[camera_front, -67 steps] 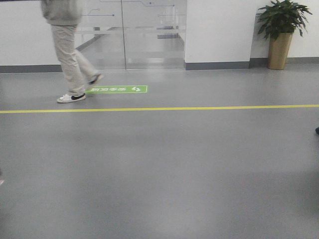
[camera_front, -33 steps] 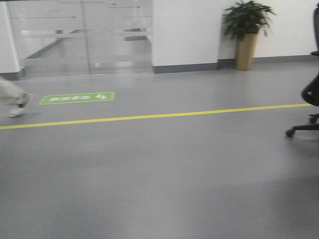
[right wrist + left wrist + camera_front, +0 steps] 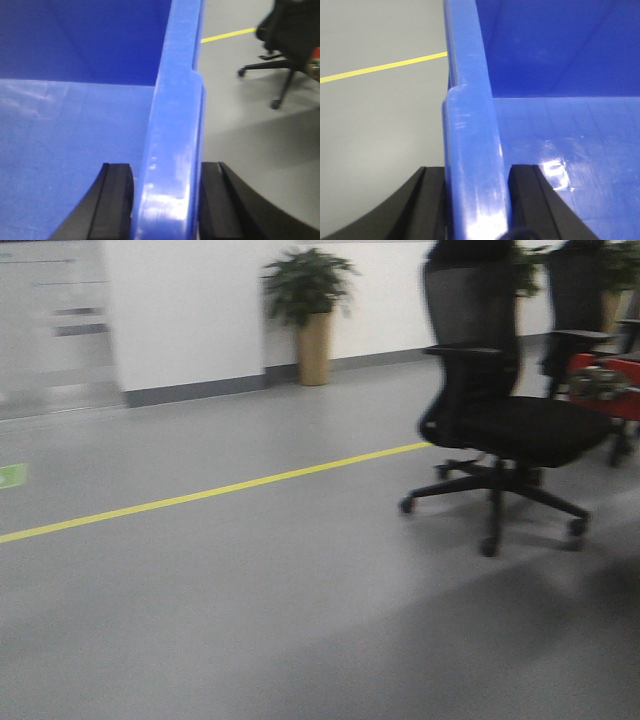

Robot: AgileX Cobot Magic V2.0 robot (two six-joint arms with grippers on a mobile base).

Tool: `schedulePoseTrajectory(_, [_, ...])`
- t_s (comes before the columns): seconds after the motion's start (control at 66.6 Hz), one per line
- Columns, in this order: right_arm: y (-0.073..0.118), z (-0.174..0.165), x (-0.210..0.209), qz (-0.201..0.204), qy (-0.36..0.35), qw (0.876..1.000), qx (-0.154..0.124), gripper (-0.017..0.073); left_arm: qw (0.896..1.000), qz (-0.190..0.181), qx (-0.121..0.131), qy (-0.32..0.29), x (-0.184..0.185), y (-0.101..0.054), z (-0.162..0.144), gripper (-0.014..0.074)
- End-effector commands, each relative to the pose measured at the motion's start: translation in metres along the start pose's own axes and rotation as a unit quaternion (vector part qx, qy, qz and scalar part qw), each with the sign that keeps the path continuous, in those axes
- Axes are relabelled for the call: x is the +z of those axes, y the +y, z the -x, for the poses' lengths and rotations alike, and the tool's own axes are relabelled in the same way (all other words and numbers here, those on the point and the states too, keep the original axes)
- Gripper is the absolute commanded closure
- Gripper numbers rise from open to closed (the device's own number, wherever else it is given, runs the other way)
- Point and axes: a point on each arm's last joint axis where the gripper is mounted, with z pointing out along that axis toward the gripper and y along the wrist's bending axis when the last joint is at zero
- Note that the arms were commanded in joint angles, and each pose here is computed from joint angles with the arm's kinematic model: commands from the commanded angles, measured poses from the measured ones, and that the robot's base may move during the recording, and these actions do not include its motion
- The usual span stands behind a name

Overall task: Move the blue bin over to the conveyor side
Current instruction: 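Carry the blue bin with both grippers to the red-framed grey table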

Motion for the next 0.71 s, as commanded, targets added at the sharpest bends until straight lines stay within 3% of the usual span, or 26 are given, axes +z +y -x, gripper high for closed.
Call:
schedulePoseTrajectory(0.0, [-0.0095,0.0126,-0.0123,-0.054,-0.070,0.995,-0.045,0.0638,0.995,0.035,0.033,-0.086,-0.0129,0.0050,0.0150,0.0607])
schedulePoseTrajectory(0.69, [-0.0095,0.0126,-0.0123,-0.054,-0.070,0.995,-0.045,0.0638,0.995,0.035,0.033,-0.086,-0.0129,0.0050,0.0150,0.0607])
